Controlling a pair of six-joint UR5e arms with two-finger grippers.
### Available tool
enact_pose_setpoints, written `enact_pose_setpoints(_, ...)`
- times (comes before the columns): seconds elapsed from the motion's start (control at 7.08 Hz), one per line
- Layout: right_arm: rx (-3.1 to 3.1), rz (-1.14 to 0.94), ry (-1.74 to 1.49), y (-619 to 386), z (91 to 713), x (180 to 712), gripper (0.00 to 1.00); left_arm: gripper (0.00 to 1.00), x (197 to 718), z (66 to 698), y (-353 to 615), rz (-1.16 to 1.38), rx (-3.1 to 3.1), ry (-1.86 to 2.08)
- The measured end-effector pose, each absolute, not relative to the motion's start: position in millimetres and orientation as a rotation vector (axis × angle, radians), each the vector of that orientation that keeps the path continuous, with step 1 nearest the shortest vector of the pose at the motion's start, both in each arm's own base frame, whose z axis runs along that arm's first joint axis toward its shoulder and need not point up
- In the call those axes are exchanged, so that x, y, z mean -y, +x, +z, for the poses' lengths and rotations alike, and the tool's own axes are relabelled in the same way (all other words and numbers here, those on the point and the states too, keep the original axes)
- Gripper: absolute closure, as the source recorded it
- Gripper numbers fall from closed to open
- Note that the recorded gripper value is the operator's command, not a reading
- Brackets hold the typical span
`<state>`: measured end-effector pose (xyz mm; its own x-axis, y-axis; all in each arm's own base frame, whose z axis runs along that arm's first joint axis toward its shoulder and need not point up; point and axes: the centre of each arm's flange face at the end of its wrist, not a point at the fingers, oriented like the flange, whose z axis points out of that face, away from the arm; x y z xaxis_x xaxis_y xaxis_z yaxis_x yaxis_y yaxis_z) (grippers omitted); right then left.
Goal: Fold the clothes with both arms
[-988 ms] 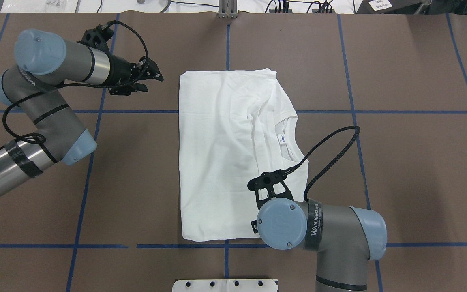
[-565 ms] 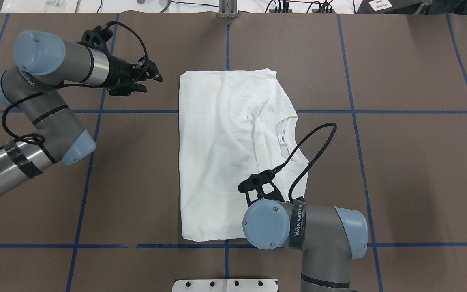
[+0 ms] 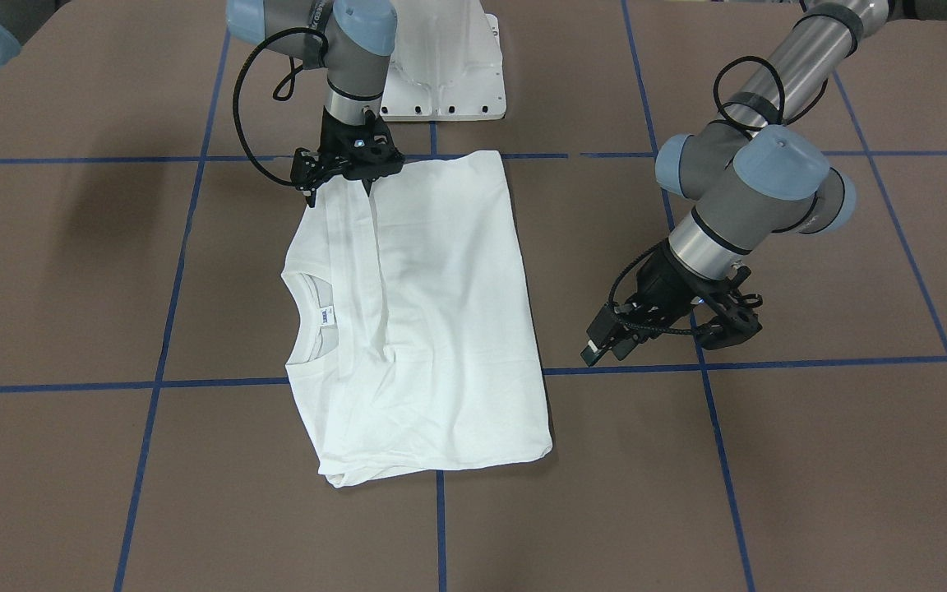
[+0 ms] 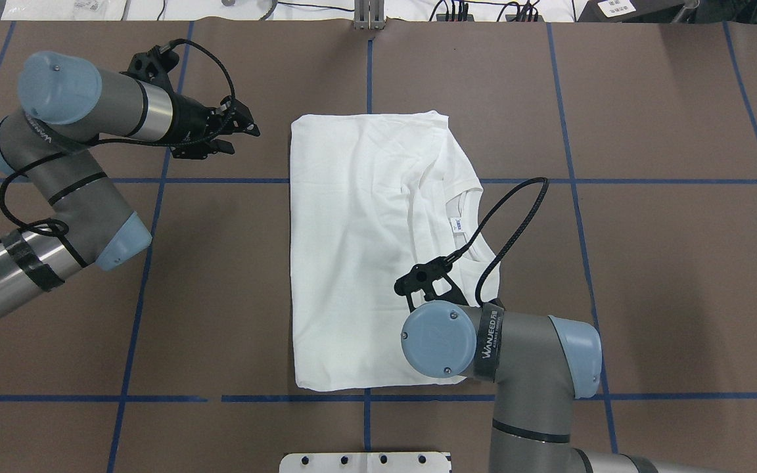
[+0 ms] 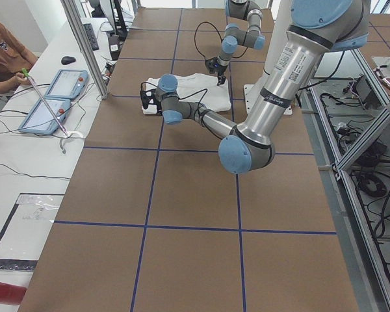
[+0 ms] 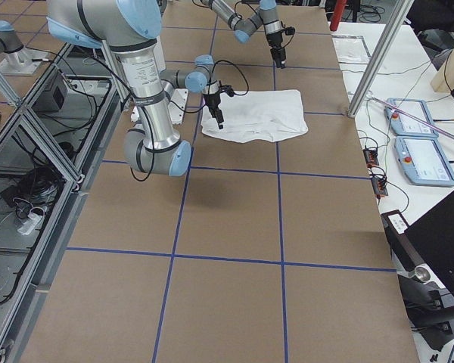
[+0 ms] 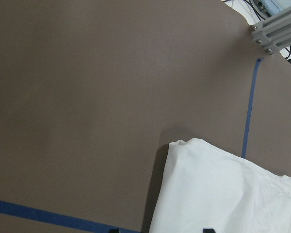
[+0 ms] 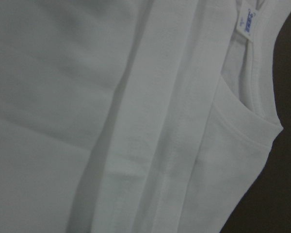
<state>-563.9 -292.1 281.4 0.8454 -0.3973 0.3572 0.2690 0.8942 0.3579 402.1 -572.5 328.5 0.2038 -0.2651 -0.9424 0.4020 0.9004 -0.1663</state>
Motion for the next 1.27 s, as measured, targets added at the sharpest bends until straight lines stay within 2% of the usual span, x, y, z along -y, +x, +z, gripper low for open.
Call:
enact_pose_setpoints(0.42, 0.413, -0.354, 0.298, -495.9, 326.0, 287.4, 0.0, 0.35, 562.2, 324.8, 392.7, -0.461, -1.3, 0.131)
enact_pose_setpoints(0.71, 0.468, -0.24, 0.268, -463.3, 324.1, 264.9, 0.0, 0.35, 557.1, 321.3, 389.0, -0.45, -1.308, 0.125)
enact_pose_setpoints(0.99, 0.589, 0.044, 0.185, -485.3, 291.1, 245.0, 0.0, 0.35, 555.4, 319.5, 388.3, -0.446, -1.311, 0.12)
enact_pose_setpoints(1.27, 0.771, 0.417, 0.047, -512.3, 280.4, 232.6, 0.0, 0.35, 554.3, 317.6, 388.1, -0.446, -1.314, 0.119)
